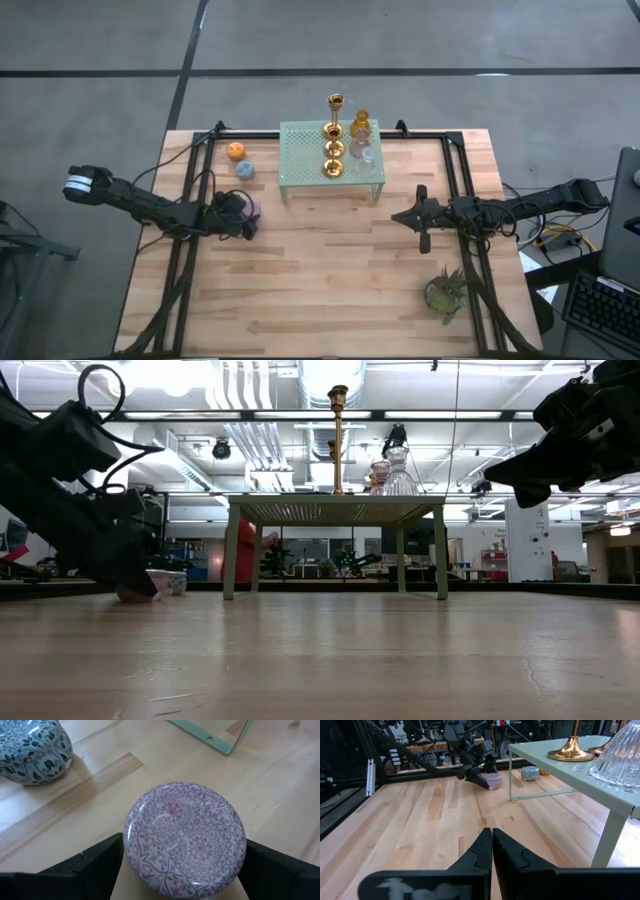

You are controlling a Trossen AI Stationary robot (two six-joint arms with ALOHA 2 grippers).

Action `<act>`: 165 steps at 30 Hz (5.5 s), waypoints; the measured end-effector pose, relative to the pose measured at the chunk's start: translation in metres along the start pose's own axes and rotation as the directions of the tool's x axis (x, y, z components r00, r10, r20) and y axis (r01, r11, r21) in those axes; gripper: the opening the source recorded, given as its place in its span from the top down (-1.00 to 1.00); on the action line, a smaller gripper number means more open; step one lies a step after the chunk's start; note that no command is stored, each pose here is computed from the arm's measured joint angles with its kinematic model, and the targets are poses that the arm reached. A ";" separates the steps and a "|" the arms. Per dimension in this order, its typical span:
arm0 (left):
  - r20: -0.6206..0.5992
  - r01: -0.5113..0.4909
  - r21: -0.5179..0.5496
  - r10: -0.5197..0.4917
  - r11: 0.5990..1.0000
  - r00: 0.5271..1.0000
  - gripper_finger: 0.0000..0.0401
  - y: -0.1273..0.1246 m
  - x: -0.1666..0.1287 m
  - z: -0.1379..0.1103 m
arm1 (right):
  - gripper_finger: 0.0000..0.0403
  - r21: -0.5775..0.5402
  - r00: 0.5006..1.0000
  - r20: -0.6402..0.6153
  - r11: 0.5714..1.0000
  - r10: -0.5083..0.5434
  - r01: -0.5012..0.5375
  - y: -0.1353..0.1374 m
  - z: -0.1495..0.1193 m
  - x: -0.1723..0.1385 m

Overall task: Pick & Place candle stick holders
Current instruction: Put the purple scented candle on the shelf, then put the blue scented candle on the shelf

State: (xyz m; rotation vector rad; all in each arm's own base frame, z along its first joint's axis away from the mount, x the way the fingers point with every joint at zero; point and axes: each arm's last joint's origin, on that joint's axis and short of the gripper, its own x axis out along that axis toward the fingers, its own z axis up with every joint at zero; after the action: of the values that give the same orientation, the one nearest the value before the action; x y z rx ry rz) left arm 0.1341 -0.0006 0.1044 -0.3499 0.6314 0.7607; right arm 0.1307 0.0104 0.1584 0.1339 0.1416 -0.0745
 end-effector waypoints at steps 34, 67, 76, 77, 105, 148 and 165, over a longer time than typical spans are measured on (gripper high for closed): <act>0.051 0.150 -0.028 -0.149 0.988 0.988 -0.57 -0.019 -0.005 0.022 | 0.96 0.000 1.000 0.000 1.000 0.000 0.000 0.000 0.000 0.000; 0.153 0.247 0.145 -0.269 0.958 0.951 -0.58 -0.071 -0.070 0.155 | 0.96 0.000 1.000 0.000 1.000 0.000 0.000 0.000 0.000 0.000; 0.158 0.171 0.160 -0.196 0.972 0.968 -0.58 -0.072 -0.049 0.192 | 0.96 0.000 1.000 0.000 1.000 0.000 0.000 0.000 0.000 0.000; 0.150 0.162 0.161 -0.186 0.974 0.971 -0.58 -0.071 -0.044 0.194 | 0.96 0.000 1.000 0.000 1.000 0.000 0.000 0.000 0.000 0.000; 0.054 0.061 0.201 -0.073 0.978 0.996 -0.59 -0.088 0.035 0.232 | 0.96 0.000 1.000 0.000 1.000 0.000 0.000 0.000 0.000 0.000; 0.104 -0.210 0.183 0.193 0.961 0.976 -0.73 -0.048 -0.042 0.236 | 0.96 0.000 1.000 0.001 1.000 0.000 0.000 0.000 0.000 0.000; 0.131 -0.300 0.008 0.296 0.954 0.946 -0.73 -0.003 -0.018 0.128 | 0.96 0.000 1.000 0.001 1.000 0.000 0.000 0.000 0.000 0.000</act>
State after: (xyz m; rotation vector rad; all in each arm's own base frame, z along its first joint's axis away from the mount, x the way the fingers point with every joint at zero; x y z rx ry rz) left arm 0.1776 0.0535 0.2137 -0.1789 0.5789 1.0548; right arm 0.1307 0.0105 0.1585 0.1339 0.1409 -0.0741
